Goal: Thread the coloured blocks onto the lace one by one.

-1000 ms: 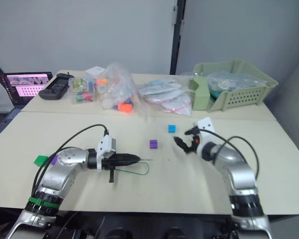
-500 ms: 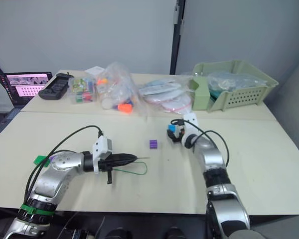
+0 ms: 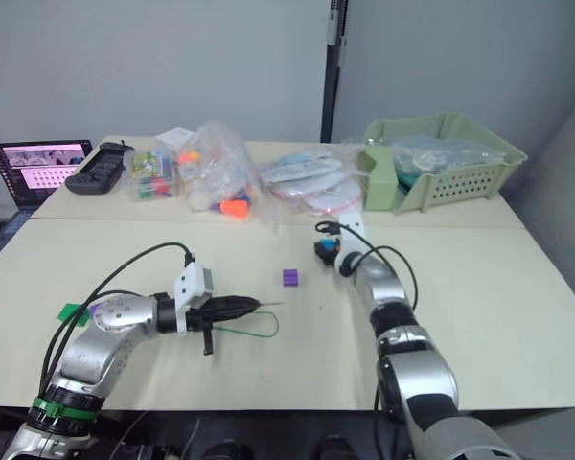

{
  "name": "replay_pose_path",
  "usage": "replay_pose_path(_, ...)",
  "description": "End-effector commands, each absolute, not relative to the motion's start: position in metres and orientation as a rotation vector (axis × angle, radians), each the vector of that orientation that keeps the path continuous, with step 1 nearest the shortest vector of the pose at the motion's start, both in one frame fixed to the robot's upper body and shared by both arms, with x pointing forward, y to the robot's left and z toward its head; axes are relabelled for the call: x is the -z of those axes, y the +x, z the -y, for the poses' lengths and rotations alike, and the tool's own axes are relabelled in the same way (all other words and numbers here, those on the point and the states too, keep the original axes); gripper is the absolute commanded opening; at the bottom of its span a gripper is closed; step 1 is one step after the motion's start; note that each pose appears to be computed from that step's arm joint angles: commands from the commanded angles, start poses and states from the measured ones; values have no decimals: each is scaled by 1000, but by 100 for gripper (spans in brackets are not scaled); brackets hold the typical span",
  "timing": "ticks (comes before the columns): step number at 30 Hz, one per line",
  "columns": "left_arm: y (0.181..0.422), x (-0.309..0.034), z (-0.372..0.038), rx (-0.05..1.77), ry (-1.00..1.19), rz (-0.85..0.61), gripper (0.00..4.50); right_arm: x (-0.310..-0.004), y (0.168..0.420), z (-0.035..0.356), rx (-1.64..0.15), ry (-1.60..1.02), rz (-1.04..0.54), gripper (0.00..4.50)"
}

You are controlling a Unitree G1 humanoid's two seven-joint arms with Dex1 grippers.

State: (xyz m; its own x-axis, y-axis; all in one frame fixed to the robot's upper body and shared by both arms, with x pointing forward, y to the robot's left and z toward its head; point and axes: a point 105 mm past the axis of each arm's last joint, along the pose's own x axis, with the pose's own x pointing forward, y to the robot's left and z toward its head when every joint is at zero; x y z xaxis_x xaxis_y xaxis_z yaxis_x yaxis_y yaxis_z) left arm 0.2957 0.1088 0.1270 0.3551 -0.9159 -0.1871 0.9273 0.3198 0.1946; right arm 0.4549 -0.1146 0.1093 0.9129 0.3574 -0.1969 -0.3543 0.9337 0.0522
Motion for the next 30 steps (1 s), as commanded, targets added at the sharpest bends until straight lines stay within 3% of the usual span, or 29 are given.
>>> replay_pose_path(1,295,-136,-106,1221,291,5,0,-124,458,120,-352,18,-149,192)
replay_pose_path(3,295,-135,-104,1229,286,5,0,-123,455,124,-345,20,-147,125)
replay_pose_path(4,295,-135,-103,1233,284,5,0,-123,454,126,-342,21,-145,119)
replay_pose_path(10,296,-132,-95,1262,271,9,0,-128,427,139,-348,30,-115,119)
replay_pose_path(15,298,-126,-83,1324,251,8,0,-125,367,142,-376,34,-127,119)
replay_pose_path(20,301,-122,-74,1368,244,6,0,-115,324,138,-359,67,-179,119)
replay_pose_path(26,306,-122,-63,1428,246,9,0,-100,291,150,-223,101,-237,119)
replay_pose_path(30,306,-120,-59,1454,246,7,0,-97,285,151,-182,128,-244,119)
